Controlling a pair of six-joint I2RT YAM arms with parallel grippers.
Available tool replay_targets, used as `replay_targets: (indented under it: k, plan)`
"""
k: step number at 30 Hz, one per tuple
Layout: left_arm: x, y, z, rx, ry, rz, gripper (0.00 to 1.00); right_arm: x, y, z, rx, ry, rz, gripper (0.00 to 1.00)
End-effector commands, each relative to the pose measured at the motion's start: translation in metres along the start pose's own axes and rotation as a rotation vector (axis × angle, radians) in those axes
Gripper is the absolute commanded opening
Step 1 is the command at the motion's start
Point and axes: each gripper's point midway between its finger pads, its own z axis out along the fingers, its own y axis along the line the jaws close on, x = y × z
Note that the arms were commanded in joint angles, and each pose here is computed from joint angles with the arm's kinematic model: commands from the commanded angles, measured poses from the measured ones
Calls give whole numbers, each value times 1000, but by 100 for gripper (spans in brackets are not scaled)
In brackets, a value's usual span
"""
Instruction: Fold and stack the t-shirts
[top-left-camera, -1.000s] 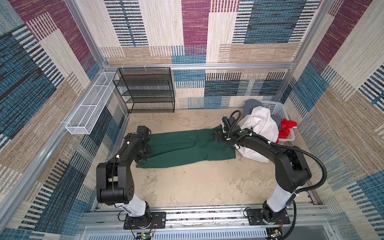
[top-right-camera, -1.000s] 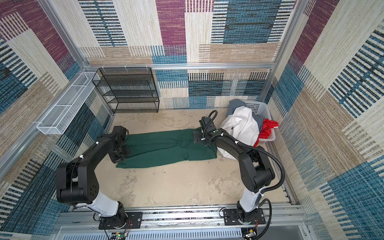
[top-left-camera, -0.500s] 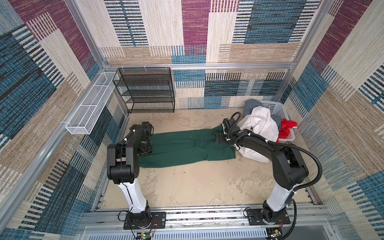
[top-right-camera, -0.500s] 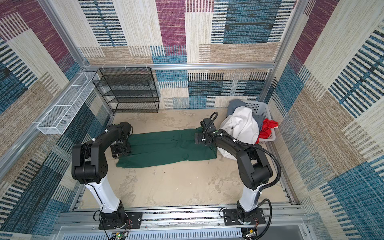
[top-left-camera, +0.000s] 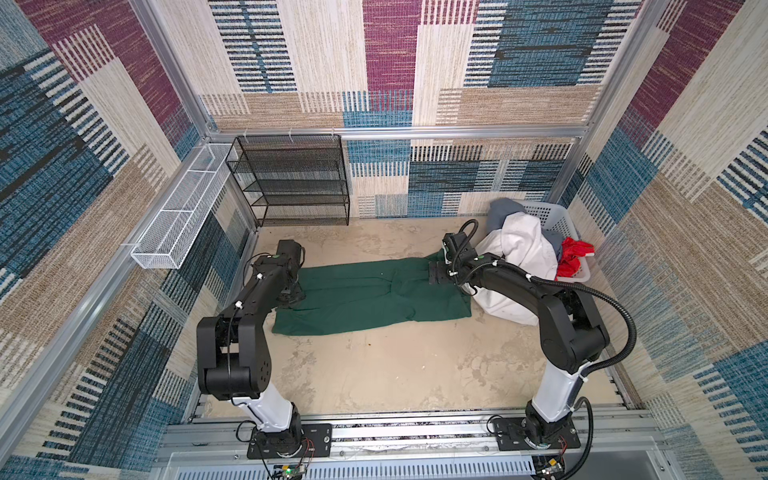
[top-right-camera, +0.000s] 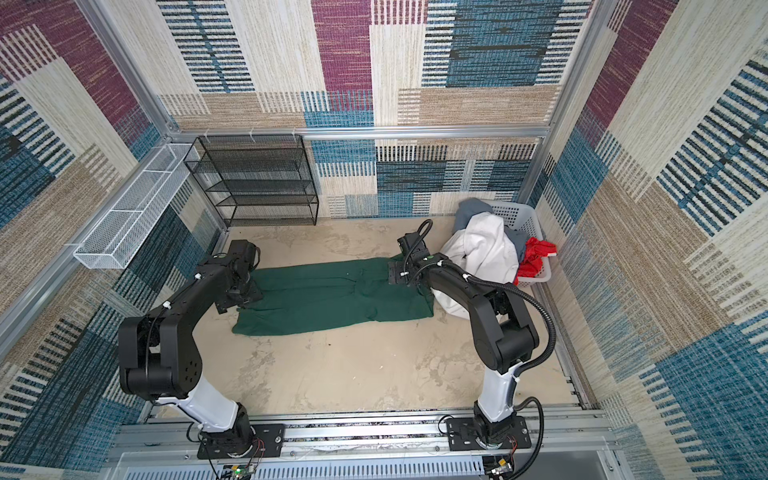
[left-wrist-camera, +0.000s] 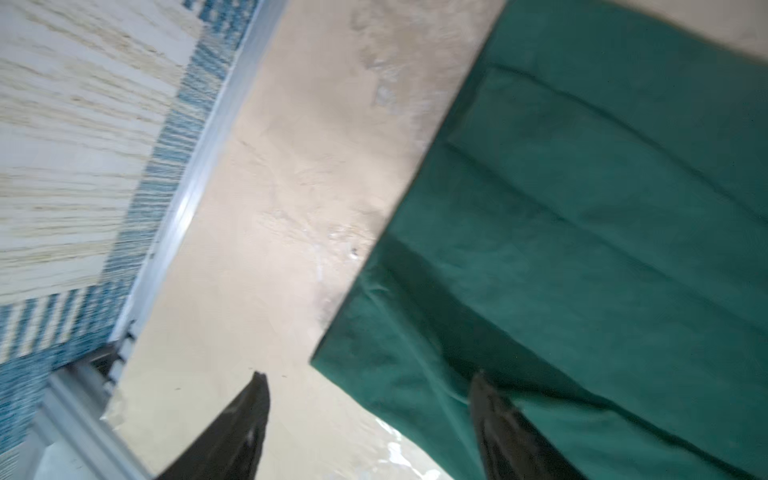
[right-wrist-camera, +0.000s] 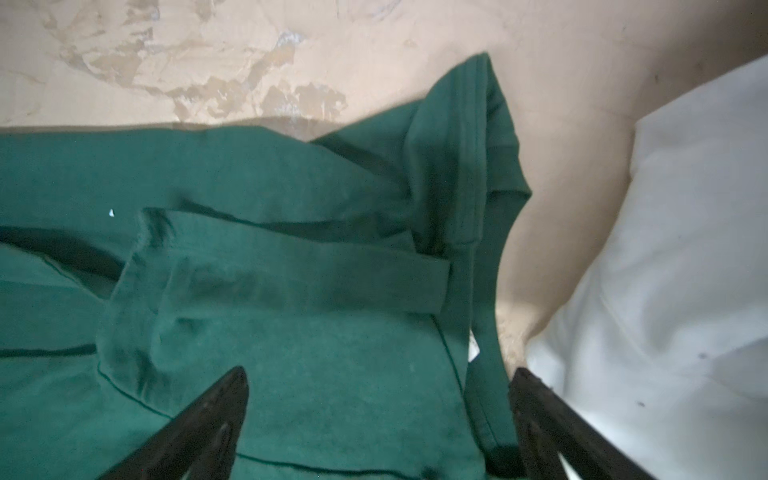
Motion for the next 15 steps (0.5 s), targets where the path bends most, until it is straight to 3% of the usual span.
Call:
replay_targets:
  k: [1,7,15]
  plan:
    - [-13,-50,-15,170,-123,-27,80,-3,-4,0,34,13,11,99]
    - [28,-89,0,248,-131,29,80,3,-14,8,100,62,49,99]
    - [82,-104,57,252,59,45,81,20,-13,45,134,164,108,99]
